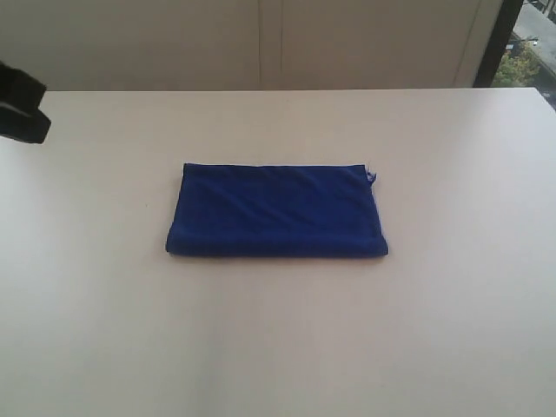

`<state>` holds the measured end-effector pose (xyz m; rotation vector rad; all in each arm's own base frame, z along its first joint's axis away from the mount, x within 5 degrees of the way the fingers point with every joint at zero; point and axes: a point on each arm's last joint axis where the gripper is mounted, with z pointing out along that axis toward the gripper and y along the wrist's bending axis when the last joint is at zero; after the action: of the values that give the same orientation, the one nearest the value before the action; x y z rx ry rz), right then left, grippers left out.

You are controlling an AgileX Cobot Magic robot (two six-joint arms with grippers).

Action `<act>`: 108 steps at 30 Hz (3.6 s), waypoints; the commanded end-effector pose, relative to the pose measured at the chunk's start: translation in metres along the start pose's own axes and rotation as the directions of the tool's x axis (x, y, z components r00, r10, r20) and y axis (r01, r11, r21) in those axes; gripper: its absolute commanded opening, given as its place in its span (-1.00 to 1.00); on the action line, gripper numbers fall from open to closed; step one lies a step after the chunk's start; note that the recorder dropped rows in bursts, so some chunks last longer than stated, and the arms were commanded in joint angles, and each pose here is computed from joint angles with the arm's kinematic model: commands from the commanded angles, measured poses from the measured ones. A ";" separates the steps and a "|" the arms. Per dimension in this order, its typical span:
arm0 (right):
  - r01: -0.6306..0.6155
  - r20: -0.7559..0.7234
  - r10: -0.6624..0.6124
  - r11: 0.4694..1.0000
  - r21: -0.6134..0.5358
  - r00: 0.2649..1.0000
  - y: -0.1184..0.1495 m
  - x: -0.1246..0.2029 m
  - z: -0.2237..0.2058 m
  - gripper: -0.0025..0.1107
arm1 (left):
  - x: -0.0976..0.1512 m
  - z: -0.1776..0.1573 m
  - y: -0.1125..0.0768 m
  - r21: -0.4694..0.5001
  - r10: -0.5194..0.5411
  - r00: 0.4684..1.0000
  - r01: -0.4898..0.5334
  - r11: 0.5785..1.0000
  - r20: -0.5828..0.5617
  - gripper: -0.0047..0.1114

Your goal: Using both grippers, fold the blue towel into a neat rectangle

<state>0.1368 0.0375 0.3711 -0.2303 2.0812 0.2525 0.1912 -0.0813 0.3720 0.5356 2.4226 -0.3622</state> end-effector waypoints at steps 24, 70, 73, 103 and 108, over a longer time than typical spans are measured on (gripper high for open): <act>0.040 0.184 -0.047 0.998 0.042 0.982 -0.005 0.056 -0.012 -0.96 | 0.055 0.001 -0.001 -0.019 0.043 0.998 -0.042 0.999 0.047 -0.92; 0.072 0.226 -0.120 0.975 0.210 0.967 -0.024 0.205 0.012 -0.96 | 0.055 0.001 -0.001 -0.019 0.042 0.998 -0.041 0.999 0.047 -0.92; 0.068 0.222 -0.118 0.973 0.219 0.968 -0.025 0.209 0.015 -0.96 | 0.055 0.001 -0.001 -0.019 0.042 0.998 -0.041 0.999 0.047 -0.92; 0.026 0.246 -0.081 0.975 0.222 0.966 -0.026 0.207 0.015 -0.96 | 0.055 0.001 -0.001 -0.019 0.043 0.998 -0.043 0.999 0.047 -0.92; 0.026 0.246 -0.081 0.975 0.222 0.966 -0.026 0.207 0.015 -0.96 | 0.055 0.001 -0.001 -0.019 0.043 0.998 -0.043 0.999 0.047 -0.92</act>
<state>0.0530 0.0046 0.1819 -0.1203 1.8433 0.0289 0.1534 -0.0674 0.3368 0.5684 2.3610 -0.3261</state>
